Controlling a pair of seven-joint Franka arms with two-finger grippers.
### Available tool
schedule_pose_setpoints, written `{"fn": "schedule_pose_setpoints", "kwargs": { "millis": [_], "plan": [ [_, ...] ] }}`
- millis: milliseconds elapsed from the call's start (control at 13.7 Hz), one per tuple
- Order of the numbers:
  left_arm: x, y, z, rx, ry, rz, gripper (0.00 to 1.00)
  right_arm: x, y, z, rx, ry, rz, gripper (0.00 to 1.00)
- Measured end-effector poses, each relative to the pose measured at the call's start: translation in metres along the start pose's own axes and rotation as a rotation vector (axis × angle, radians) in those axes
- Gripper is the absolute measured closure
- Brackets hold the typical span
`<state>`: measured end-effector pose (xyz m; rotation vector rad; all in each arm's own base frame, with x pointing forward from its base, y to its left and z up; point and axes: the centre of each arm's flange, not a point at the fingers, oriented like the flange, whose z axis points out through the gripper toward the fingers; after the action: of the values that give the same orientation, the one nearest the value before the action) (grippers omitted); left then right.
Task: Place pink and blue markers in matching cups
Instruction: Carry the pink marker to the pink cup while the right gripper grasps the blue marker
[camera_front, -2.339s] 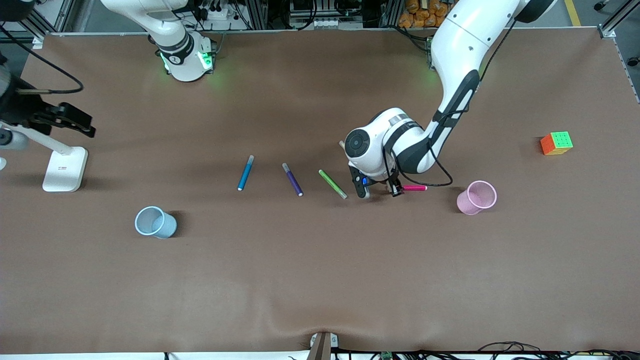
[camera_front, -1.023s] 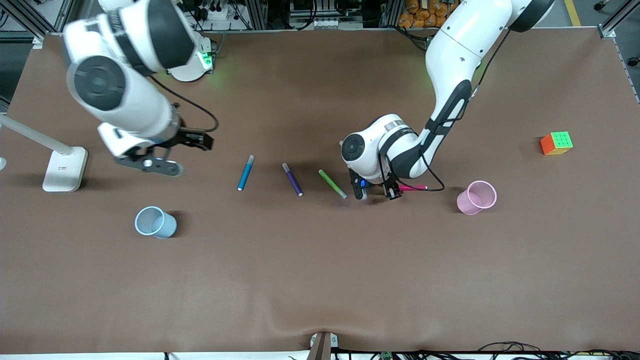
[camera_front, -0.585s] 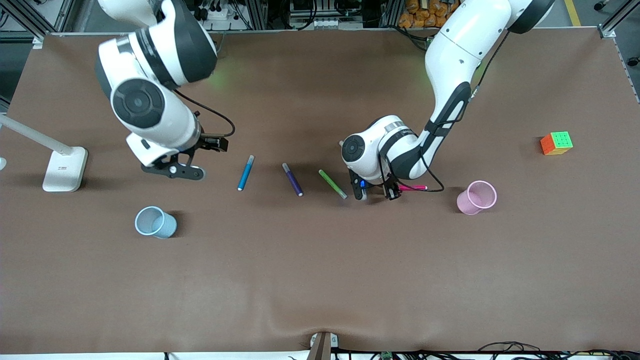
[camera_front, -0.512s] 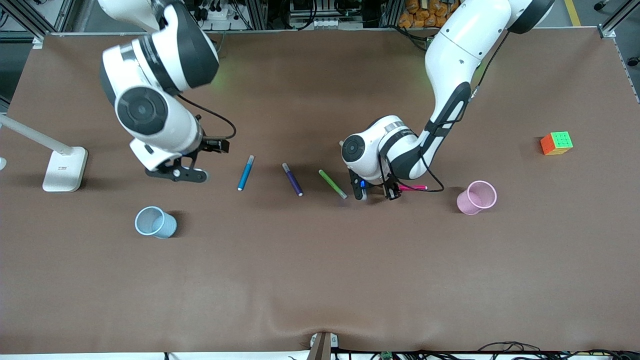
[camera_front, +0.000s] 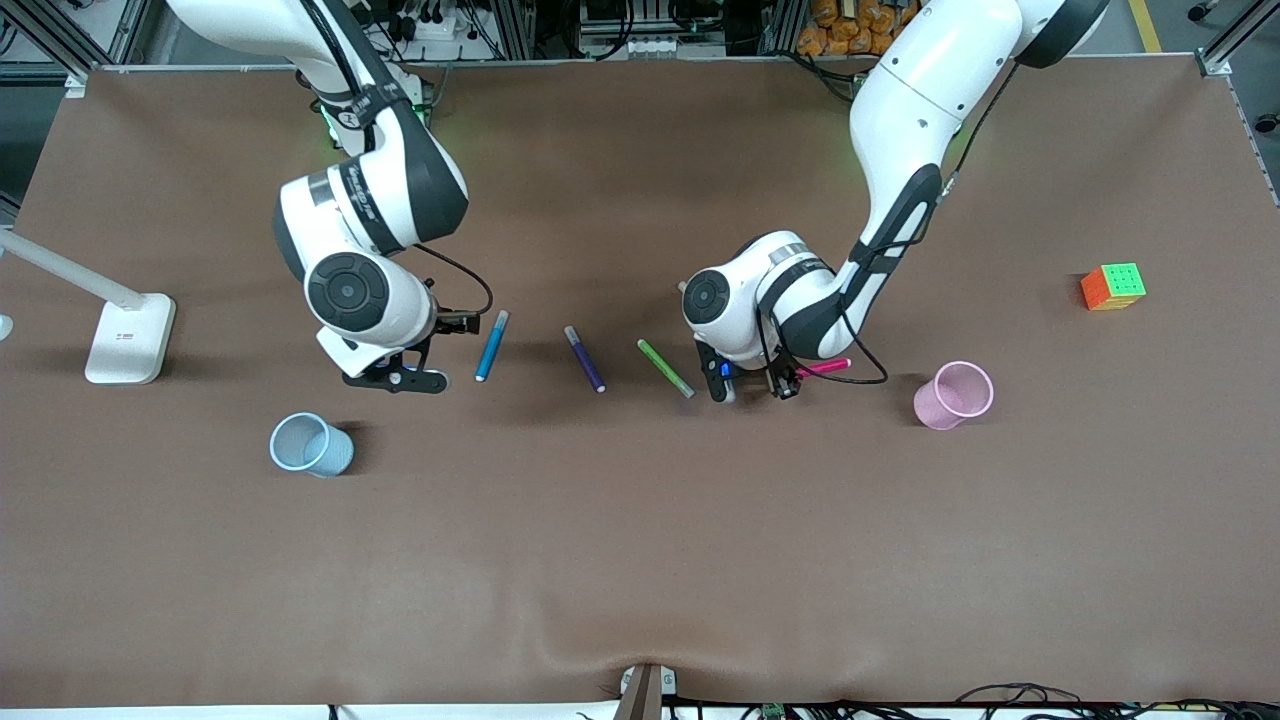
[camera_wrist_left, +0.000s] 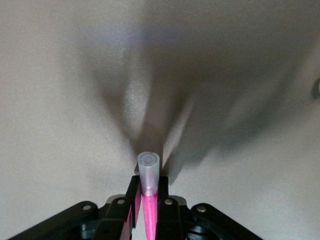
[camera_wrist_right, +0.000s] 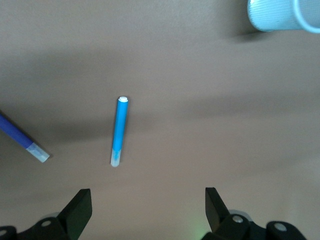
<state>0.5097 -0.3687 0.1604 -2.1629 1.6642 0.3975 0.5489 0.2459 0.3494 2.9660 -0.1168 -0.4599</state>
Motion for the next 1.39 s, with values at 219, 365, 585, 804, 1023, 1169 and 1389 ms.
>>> {"fn": "schedule_pose_setpoints", "kwargs": {
  "millis": [219, 365, 585, 804, 1023, 1169, 1389],
  "plan": [
    [-0.004, -0.005, -0.011, 0.0, -0.015, -0.046, 0.83, 0.0, -0.004, 0.032, 0.029, 0.02, 0.002, 0.0],
    [-0.016, -0.015, -0.035, -0.007, -0.023, -0.084, 0.83, -0.002, -0.006, 0.058, 0.05, 0.031, 0.005, 0.0],
    [-0.054, -0.045, -0.091, 0.0, 0.031, -0.179, 0.83, -0.013, -0.016, 0.098, 0.093, 0.056, 0.008, 0.0],
    [-0.113, -0.087, -0.132, -0.048, 0.111, -0.305, 0.83, -0.029, -0.024, 0.135, 0.11, 0.1, -0.006, 0.0],
    [-0.181, -0.13, -0.151, -0.117, 0.198, -0.377, 0.83, -0.047, -0.032, 0.166, 0.126, 0.165, -0.029, 0.0],
    [-0.218, -0.149, -0.162, -0.13, 0.242, -0.401, 0.83, -0.055, -0.032, 0.18, 0.13, 0.171, -0.03, 0.0],
    [-0.269, -0.174, -0.169, -0.14, 0.325, -0.381, 0.83, -0.069, -0.042, 0.191, 0.181, 0.172, 0.004, 0.0]
  ]
}}
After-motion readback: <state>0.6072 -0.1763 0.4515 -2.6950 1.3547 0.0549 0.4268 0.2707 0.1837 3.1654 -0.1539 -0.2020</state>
